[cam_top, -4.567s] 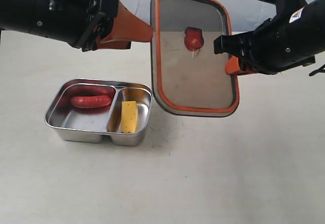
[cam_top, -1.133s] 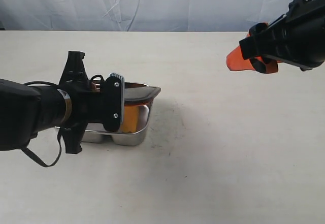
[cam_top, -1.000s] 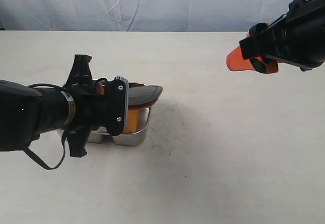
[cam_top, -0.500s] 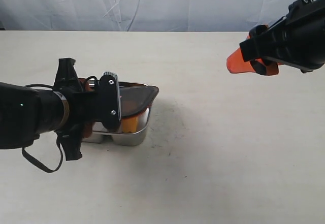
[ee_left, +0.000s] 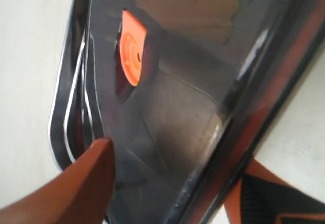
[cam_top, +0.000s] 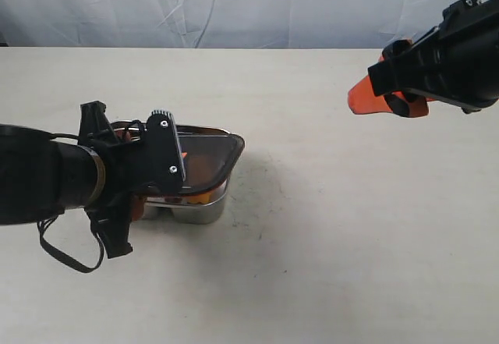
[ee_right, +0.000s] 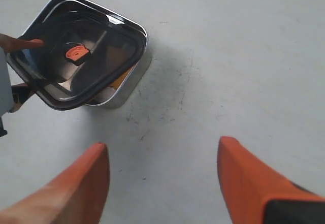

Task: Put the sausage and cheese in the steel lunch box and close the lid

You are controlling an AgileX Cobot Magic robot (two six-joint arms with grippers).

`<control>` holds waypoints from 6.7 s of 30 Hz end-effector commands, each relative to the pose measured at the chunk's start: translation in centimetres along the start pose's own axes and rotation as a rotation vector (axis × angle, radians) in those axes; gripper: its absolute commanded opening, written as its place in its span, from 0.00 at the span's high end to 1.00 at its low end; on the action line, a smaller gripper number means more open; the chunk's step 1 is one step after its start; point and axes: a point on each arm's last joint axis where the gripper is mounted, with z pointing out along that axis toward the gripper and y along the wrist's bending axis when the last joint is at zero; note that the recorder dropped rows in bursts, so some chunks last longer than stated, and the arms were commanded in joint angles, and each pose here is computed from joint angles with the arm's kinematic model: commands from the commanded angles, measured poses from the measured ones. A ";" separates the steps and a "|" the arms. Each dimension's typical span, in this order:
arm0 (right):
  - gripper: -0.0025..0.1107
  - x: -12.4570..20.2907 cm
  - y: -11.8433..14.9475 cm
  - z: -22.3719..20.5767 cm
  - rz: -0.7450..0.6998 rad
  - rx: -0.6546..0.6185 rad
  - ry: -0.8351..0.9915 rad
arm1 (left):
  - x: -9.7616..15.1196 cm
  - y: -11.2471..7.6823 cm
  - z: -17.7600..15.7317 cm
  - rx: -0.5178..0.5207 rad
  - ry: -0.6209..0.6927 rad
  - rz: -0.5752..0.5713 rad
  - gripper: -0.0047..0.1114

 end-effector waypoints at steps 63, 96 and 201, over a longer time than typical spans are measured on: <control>0.45 0.1 0.1 -0.3 0.010 -0.007 0.008 | 0.4 -0.3 -1.0 0.098 0.111 -0.294 0.47; 0.73 1.9 2.2 1.5 0.134 -0.207 0.066 | 1.7 2.7 -9.4 0.026 0.014 -0.555 0.96; 0.99 2.4 7.8 21.7 0.055 -0.156 0.209 | 2.9 1.9 -9.8 0.079 0.153 -0.571 0.96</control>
